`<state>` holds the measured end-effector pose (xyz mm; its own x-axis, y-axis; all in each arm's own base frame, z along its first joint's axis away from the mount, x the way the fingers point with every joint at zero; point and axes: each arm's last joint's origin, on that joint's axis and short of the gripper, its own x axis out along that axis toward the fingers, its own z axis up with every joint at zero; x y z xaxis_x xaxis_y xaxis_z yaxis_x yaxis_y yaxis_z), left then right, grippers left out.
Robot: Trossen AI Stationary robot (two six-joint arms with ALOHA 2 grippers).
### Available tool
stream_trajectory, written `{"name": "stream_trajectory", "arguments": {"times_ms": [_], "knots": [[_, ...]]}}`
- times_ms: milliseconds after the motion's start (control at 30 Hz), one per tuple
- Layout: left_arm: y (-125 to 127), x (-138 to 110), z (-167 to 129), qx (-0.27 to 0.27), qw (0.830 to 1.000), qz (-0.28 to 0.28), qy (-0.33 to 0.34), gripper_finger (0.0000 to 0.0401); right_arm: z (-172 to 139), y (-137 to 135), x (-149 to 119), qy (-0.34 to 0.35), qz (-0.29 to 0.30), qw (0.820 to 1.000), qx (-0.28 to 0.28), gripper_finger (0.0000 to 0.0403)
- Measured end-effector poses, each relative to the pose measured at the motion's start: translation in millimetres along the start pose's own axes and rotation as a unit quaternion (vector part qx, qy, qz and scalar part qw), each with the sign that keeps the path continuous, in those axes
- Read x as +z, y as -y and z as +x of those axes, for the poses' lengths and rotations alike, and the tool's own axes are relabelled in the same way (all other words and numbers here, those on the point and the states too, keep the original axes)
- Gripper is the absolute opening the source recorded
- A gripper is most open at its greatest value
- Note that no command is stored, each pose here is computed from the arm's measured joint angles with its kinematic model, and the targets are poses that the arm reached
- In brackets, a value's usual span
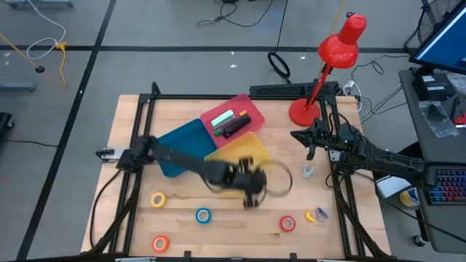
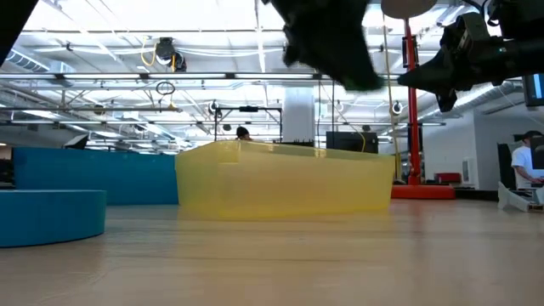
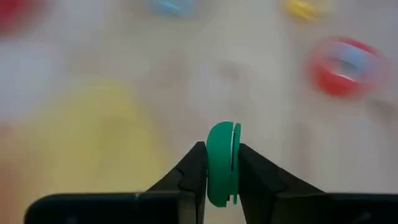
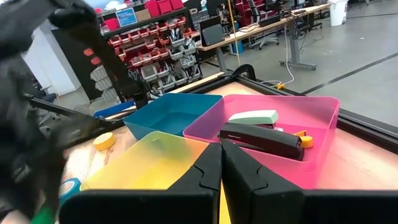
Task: Pick and place Stapler, Stapler remover, tape
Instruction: Put the green stapler into the red bin
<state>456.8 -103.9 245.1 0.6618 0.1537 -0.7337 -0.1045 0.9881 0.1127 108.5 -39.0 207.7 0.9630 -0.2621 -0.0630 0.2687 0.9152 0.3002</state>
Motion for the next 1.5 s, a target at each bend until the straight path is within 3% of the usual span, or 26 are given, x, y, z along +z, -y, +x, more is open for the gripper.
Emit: {"name": "stream_trajectory", "arguments": {"times_ms": [133,267,433,633,733,967,1167,1500], "knots": [[-70.4,25.5,-30.2,0.125,0.991,0.003,0.045,0.0059,0.0,0.1,0.1,0.001,0.0,1.0,-0.002,0.0],[-149.1,30.5,-30.8,0.186,0.98,-0.052,0.043,0.0054,0.0,0.3,0.1,0.001,0.0,1.0,-0.003,0.0],[-241.6,17.8,-17.7,0.178,0.973,-0.142,0.037,0.0068,0.0,0.3,0.3,0.002,0.001,1.0,-0.003,0.0],[-306.2,-16.4,14.2,0.151,0.965,-0.213,-0.01,0.0057,0.0,0.4,0.2,0.002,0.002,1.0,-0.004,0.0],[-322.8,-30.2,28.2,0.138,0.958,-0.251,-0.024,0.0054,0.0,1.1,0.4,0.005,0.002,1.0,-0.016,0.0],[-326.7,-54.5,58.7,0.138,0.941,-0.298,-0.08,0.0071,-0.3,3.9,1.3,0.02,0.002,0.998,-0.065,0.0],[-323.8,-61.3,67.1,0.16,0.934,-0.302,-0.103,0.0053,-0.3,4.5,1.4,0.023,0.002,0.997,-0.075,0.0],[-322.6,-72.1,79.7,0.171,0.923,-0.321,-0.128,0.0068,-0.4,4.6,1.4,0.024,0.004,0.997,-0.076,0.0]]}}
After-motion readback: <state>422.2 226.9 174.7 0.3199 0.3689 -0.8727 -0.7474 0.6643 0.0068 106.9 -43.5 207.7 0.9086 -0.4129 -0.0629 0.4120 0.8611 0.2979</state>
